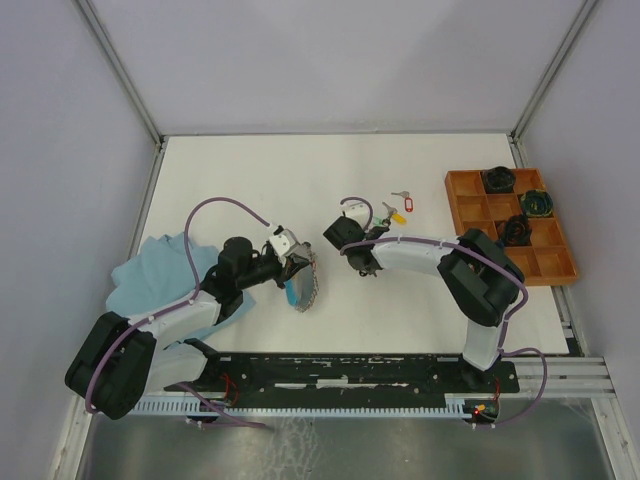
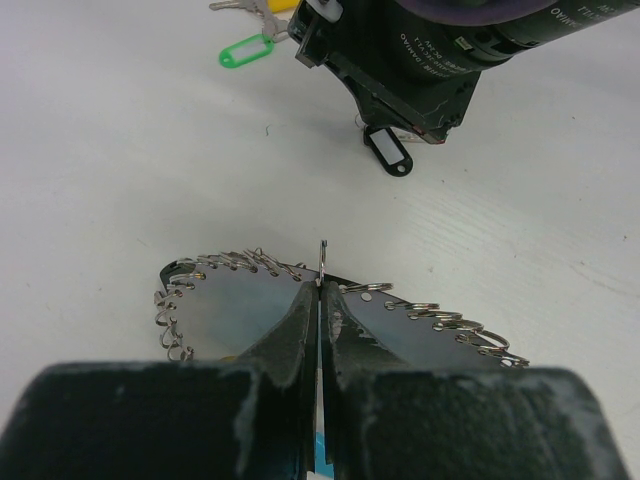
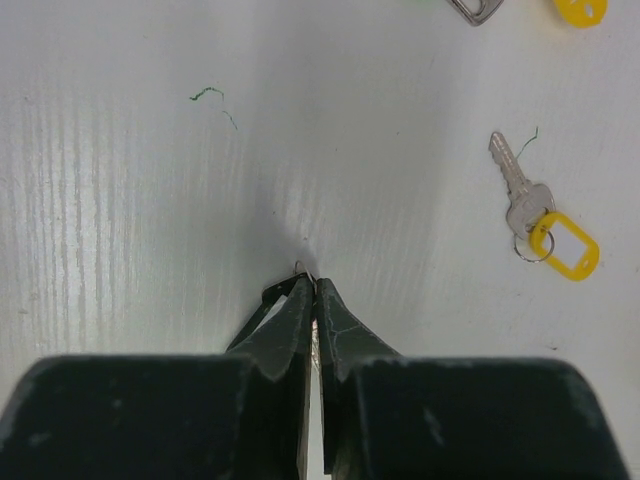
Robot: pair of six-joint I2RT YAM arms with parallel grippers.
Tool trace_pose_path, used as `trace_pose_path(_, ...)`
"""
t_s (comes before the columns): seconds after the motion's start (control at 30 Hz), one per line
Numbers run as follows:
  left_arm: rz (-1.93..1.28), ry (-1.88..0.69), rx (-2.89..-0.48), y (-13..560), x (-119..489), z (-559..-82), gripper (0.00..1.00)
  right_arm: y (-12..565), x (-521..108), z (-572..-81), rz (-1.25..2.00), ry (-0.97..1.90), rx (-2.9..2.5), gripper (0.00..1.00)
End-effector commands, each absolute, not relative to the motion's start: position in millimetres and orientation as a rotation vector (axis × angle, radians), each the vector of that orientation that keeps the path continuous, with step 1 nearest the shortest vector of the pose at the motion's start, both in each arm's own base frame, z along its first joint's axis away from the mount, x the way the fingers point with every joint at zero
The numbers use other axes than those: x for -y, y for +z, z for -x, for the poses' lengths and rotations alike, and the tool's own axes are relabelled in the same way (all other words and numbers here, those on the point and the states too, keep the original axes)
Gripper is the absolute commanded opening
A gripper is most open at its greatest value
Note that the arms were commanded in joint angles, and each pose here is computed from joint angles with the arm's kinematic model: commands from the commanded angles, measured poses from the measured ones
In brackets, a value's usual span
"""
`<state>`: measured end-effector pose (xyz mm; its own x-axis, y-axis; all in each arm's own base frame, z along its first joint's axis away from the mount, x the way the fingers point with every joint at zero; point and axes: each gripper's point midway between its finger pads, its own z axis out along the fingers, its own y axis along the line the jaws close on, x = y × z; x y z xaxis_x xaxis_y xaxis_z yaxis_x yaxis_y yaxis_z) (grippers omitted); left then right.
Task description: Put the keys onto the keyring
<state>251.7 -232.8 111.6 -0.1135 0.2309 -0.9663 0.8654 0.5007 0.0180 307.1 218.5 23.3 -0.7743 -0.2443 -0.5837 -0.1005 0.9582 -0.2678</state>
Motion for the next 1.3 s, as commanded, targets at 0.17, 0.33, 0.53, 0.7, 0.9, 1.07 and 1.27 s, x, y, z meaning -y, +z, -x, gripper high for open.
trace_pose_path(0.17,-0.95,-0.737,-1.498,147,243,-257,0.03,42,-227,-308,0.264,-0.189,-2.406,0.01)
trace_pose_path(0.33,-0.963,-0.748,-1.485,148,245,-254,0.03,61,-244,-308,0.404,-0.026,-2.341,0.01)
trace_pose_path(0.53,-0.992,-0.764,-1.462,149,246,-249,0.03,100,-259,-303,0.591,0.157,-2.168,0.01)
trace_pose_path(0.7,-1.037,-0.784,-1.428,150,249,-243,0.03,132,-259,-293,0.718,0.211,-2.053,0.01)
trace_pose_path(0.9,-1.123,-0.824,-1.359,151,255,-230,0.03,163,-274,-271,0.941,0.354,-1.909,0.01)
trace_pose_path(1.07,-1.163,-0.848,-1.318,152,258,-223,0.03,184,-289,-249,1.068,0.502,-1.7,0.01)
trace_pose_path(1.27,-1.146,-0.832,-1.244,151,257,-222,0.03,195,-291,-227,1.225,0.55,-1.571,0.01)
